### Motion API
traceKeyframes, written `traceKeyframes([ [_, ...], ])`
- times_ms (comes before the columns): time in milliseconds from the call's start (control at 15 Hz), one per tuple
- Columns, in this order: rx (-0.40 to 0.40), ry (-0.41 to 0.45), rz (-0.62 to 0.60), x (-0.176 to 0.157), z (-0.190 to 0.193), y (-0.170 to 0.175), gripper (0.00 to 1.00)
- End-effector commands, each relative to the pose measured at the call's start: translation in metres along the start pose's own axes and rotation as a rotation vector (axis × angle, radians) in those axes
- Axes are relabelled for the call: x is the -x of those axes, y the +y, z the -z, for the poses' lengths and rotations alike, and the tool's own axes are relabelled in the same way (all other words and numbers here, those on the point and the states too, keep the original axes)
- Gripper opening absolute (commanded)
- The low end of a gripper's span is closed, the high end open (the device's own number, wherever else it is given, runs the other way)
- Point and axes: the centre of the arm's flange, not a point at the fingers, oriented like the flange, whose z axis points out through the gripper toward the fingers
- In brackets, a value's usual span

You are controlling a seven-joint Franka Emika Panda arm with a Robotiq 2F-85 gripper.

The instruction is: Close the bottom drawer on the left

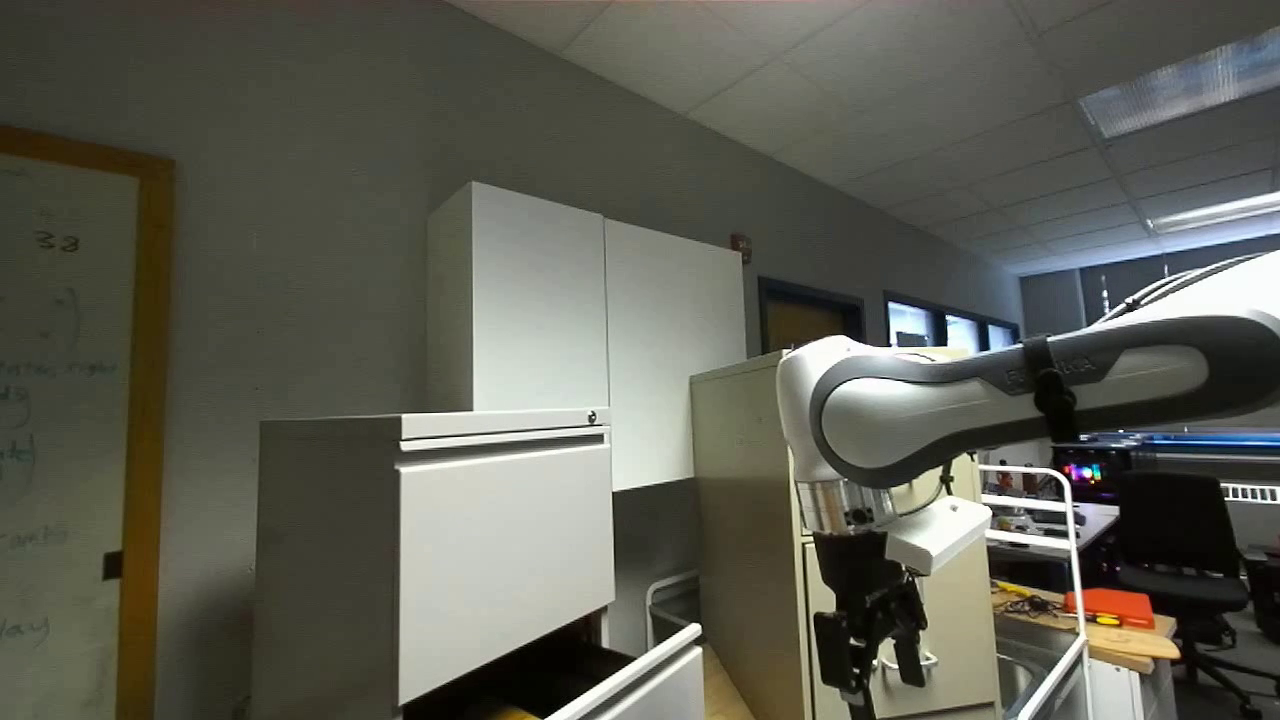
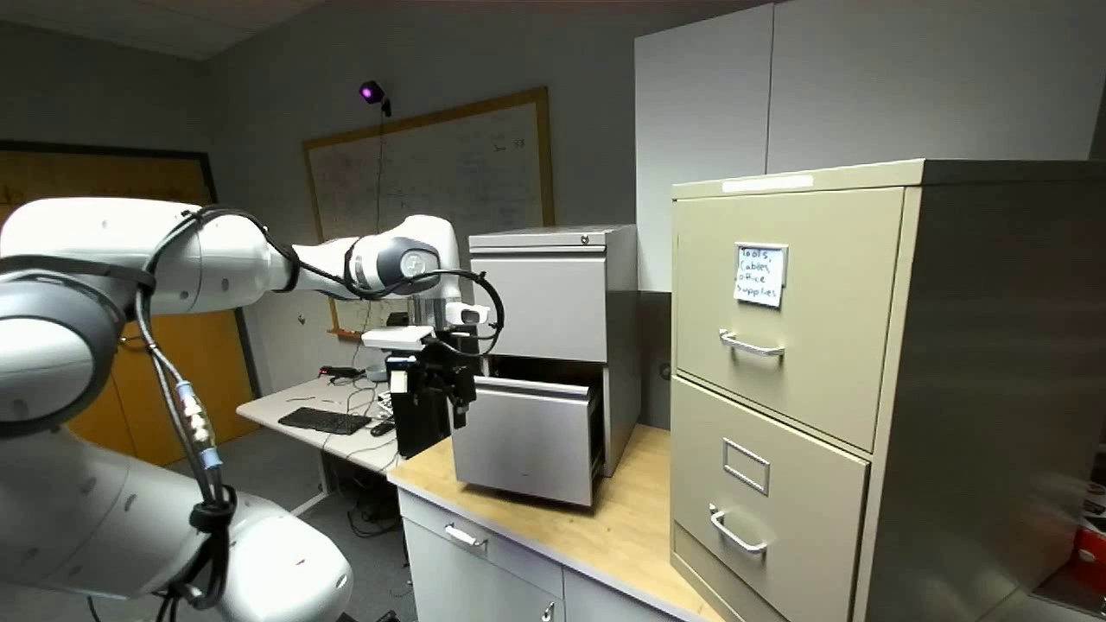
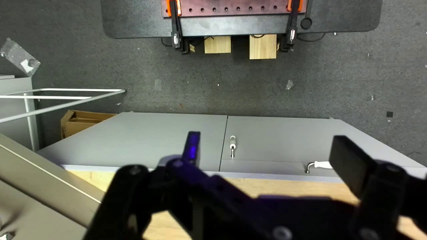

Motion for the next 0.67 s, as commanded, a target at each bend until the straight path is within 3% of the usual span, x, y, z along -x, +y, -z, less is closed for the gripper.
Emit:
traceKeyframes([
  [0, 0.009, 0.022, -0.034, -0.008, -0.001, -0.002, 1.0],
  [333, -0.029, 0.144, -0.096, -0.043, -0.009, -0.017, 1.0],
  [400, -0.035, 0.167, -0.112, -0.052, -0.013, -0.022, 0.75],
  [467, -0.041, 0.184, -0.123, -0.059, -0.017, -0.028, 0.75],
  [600, -0.058, 0.214, -0.132, -0.071, -0.028, -0.042, 0.59],
])
